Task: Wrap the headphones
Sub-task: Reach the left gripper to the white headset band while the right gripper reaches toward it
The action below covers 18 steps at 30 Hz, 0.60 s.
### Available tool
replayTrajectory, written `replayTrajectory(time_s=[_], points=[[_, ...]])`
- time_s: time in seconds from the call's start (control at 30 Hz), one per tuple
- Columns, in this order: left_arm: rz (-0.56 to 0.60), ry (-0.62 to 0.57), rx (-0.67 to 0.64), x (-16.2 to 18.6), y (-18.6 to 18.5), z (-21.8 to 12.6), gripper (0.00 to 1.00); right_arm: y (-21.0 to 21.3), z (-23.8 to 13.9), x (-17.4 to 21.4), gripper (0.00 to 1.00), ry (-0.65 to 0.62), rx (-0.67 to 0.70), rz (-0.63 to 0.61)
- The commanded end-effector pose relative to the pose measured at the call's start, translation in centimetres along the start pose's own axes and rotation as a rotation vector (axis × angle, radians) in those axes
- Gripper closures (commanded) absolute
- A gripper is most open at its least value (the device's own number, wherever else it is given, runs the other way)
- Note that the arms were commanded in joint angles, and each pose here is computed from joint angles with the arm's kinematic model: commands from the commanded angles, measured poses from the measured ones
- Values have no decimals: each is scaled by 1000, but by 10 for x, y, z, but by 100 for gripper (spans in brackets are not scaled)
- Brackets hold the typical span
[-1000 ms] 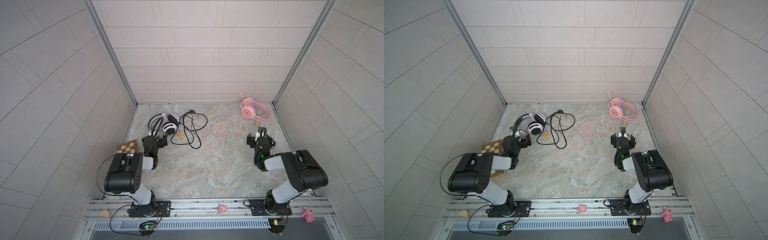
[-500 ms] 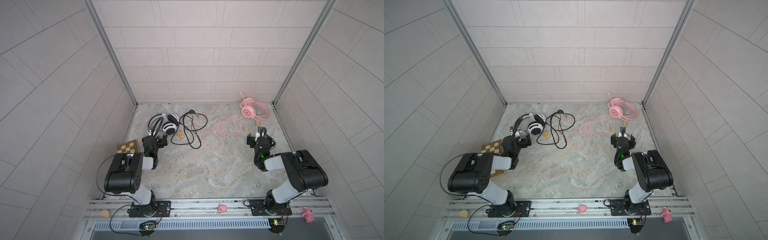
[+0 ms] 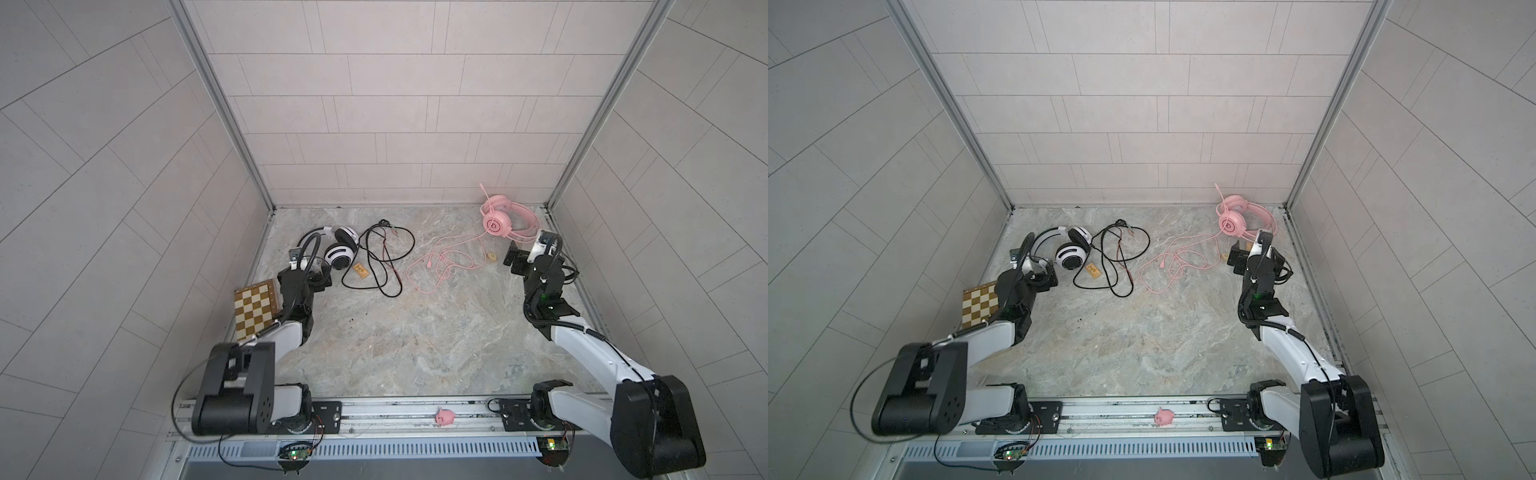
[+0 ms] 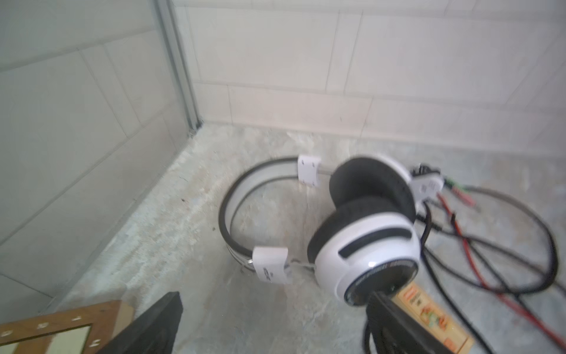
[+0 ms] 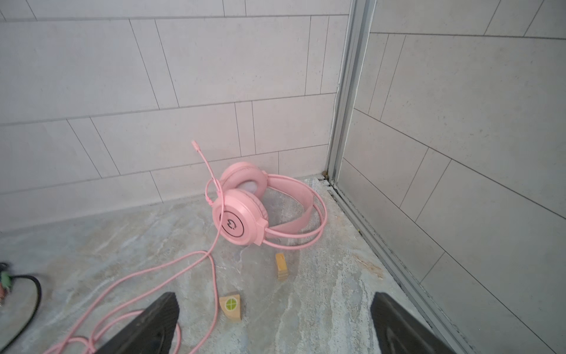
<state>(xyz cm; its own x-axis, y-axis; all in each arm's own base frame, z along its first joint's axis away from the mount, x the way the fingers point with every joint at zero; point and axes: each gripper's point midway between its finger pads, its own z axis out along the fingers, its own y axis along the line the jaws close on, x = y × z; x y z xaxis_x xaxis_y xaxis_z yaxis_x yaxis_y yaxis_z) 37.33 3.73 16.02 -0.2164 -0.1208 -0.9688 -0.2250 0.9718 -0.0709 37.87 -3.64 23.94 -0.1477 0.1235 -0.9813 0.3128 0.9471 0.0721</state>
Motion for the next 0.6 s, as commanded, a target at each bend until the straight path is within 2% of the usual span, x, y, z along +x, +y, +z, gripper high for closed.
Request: replayTrajectory(time_s=[0.0,0.07,0.17,0.3,0.43,0.57], points=[[-208,32,-154,-2,28,-21,0,13,0,38,0,250,-73,15],[-266,62,-98,-10,17,-27,0,20,3,36,0,302,-98,14],[-371,125,71,-17,-15,-29,0,36,7,35,2,388,-162,10],[-541,216,179,-22,-41,-26,0,79,7,49,10,523,-349,70],[-566,396,190,-23,-55,-24,0,130,-3,69,14,679,-528,104],[-547,557,167,-24,-57,-19,0,177,-12,79,14,723,-581,-55]])
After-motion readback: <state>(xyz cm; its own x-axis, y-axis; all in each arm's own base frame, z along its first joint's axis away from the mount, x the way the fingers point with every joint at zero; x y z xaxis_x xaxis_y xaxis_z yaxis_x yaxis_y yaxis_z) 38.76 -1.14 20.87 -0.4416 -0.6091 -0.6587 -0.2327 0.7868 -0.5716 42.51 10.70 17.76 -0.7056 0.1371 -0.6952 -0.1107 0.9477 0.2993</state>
